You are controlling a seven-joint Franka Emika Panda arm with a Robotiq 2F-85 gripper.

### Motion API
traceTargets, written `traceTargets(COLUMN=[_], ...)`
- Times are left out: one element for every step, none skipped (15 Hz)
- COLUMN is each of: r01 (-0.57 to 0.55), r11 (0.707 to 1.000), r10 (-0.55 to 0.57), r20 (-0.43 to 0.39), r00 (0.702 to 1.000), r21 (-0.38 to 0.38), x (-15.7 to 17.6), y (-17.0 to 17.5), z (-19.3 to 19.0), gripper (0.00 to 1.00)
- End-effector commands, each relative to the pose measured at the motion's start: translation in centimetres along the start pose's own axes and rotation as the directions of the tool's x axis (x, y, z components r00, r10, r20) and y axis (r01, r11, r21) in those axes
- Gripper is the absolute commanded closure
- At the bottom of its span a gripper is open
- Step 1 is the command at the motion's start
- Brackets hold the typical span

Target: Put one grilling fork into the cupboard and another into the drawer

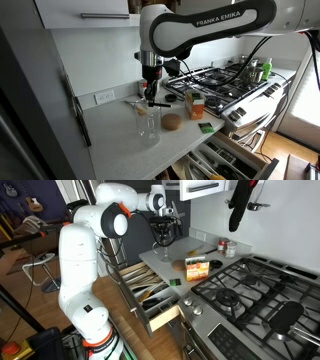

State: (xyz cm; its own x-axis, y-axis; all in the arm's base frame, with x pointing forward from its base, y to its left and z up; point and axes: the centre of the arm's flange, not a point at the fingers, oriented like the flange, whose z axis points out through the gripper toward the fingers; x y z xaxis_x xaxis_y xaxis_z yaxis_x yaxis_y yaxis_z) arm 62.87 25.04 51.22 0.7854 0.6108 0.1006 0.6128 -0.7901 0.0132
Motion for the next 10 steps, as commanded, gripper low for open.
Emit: traceTargets(r01=[0.016, 0.015, 0.016, 0.035, 0.048, 0.084, 0.120, 0.171, 0.207, 0.254], r11=[1.000, 1.000, 1.000, 0.999, 0.999, 0.996, 0.993, 0.985, 0.978, 0.965], r10=[-0.016, -0.015, -0.016, -0.035, -0.048, -0.084, -0.120, -0.171, -0.208, -0.256], r20=[-0.010, -0.014, -0.018, -0.017, -0.018, -0.016, -0.014, 0.002, 0.008, 0.021], r00=[1.000, 1.000, 1.000, 0.999, 0.999, 0.996, 0.993, 0.985, 0.978, 0.966], r21=[0.005, 0.000, -0.001, -0.001, 0.000, 0.010, 0.016, 0.028, 0.037, 0.058], x=[0.0, -0.5, -0.6, -1.5, -1.8, -2.5, -2.8, -3.2, -3.5, -3.8], y=[0.2, 0.0, -0.1, -0.7, -1.0, -1.9, -2.4, -3.6, -4.4, -5.6], z=[0.0, -0.8, -1.1, -2.4, -3.1, -4.2, -4.9, -5.3, -5.7, -5.6], gripper=[0.97, 0.97, 0.97, 0.97, 0.97, 0.97, 0.97, 0.97, 0.97, 0.97])
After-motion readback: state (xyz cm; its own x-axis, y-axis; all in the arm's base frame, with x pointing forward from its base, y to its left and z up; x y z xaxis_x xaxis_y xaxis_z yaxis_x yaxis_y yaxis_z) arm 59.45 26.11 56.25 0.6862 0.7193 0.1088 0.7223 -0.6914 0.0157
